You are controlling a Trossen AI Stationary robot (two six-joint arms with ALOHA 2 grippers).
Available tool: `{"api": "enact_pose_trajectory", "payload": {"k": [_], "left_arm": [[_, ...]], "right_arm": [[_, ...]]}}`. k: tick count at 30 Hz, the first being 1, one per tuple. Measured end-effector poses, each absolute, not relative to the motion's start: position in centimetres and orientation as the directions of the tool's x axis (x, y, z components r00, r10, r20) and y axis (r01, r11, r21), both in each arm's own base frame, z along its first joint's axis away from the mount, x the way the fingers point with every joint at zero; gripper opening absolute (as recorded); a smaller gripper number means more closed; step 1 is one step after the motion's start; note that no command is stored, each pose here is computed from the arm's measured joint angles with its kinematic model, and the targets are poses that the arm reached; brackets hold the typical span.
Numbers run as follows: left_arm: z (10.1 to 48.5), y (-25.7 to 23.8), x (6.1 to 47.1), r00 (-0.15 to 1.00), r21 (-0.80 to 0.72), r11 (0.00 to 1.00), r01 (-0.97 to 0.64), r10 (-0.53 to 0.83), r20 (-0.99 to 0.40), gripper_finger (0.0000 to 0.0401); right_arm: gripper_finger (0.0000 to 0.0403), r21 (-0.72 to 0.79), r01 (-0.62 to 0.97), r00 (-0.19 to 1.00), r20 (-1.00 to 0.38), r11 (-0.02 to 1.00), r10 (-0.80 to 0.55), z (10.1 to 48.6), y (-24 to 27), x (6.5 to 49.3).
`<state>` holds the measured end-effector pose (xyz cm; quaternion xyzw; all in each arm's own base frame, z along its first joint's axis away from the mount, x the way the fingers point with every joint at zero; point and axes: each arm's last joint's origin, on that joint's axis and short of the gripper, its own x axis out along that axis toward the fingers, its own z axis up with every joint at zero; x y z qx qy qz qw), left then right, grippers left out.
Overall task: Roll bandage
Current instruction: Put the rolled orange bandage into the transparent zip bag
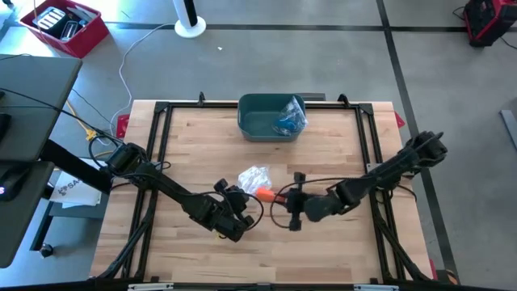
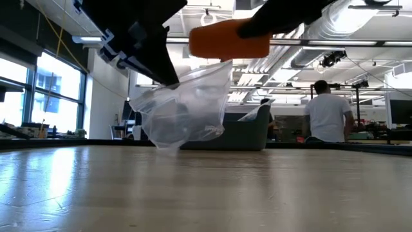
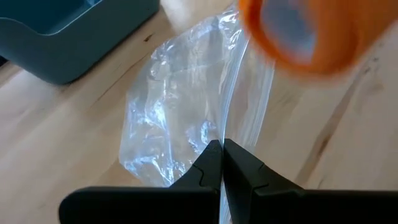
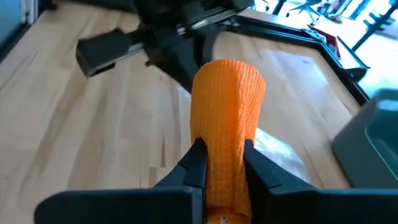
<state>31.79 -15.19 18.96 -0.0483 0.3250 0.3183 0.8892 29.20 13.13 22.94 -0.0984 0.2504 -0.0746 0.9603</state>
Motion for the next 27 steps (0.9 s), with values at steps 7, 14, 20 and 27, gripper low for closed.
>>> {"api": "enact_pose_trajectory", "payload": {"k": [7,14,20,27], "left_arm": [[19.2,-15.3,32.3,0.619,0.080,0.790,-0.607,0.534,-0.577,0.0001],[19.6,-15.5,32.8,0.656,0.073,0.814,-0.577,0.515,-0.552,0.0001],[19.7,-15.5,33.1,0.671,0.065,0.817,-0.573,0.513,-0.535,0.0001],[19.8,-15.4,33.2,0.674,0.050,0.815,-0.578,0.511,-0.534,0.0000]], "right_arm": [[0.0037,-0.331,0.038,0.789,-0.568,0.943,-0.232,20.6,13.8,30.9],[0.0037,-0.348,0.100,0.745,-0.595,0.932,-0.302,19.7,13.6,30.7],[0.0037,-0.333,0.097,0.766,-0.576,0.938,-0.284,20.8,14.1,30.9],[0.0037,-0.350,0.254,0.719,-0.555,0.902,-0.418,20.5,13.5,30.4]]}}
